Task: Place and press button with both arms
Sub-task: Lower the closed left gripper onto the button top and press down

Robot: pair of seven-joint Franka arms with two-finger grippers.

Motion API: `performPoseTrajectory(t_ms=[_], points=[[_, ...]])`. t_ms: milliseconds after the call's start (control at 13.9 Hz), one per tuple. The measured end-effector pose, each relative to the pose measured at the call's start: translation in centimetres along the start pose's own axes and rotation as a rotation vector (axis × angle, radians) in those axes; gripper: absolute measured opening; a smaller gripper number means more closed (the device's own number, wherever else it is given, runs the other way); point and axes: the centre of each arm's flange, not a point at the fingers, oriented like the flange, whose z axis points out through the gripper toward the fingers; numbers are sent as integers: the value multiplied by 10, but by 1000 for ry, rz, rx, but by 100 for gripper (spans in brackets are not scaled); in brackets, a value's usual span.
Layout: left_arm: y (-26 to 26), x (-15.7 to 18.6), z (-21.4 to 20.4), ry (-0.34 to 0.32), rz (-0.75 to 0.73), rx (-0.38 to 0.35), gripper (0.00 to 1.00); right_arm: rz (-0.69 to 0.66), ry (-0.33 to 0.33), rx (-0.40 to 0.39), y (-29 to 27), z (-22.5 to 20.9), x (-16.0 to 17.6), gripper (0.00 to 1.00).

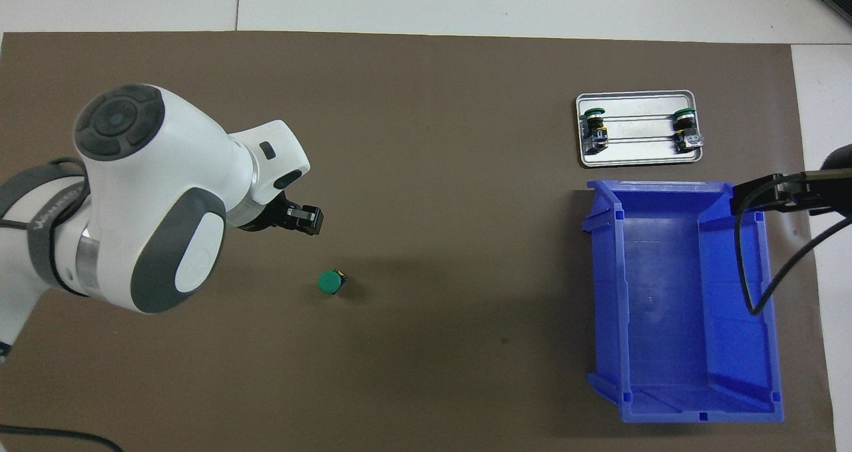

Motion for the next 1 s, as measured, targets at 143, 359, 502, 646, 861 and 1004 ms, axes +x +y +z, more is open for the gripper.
performPoseTrajectory(t_ms=[143,359,502,646,861,1004], points=[[12,-12,22,30,-50,22,48,0,0,0,0,0,0,100],[17,-21,45,60,-68,22,24,0,0,0,0,0,0,100],[17,-26,58,79,-66,21,19,0,0,0,0,0,0,100],[18,-35,72,83,-59,23,19,0,0,0,0,0,0,100],[26,-45,76,83,-44,25,19,0,0,0,0,0,0,100],[34,-52,80,77,-28,28,19,0,0,0,0,0,0,100]])
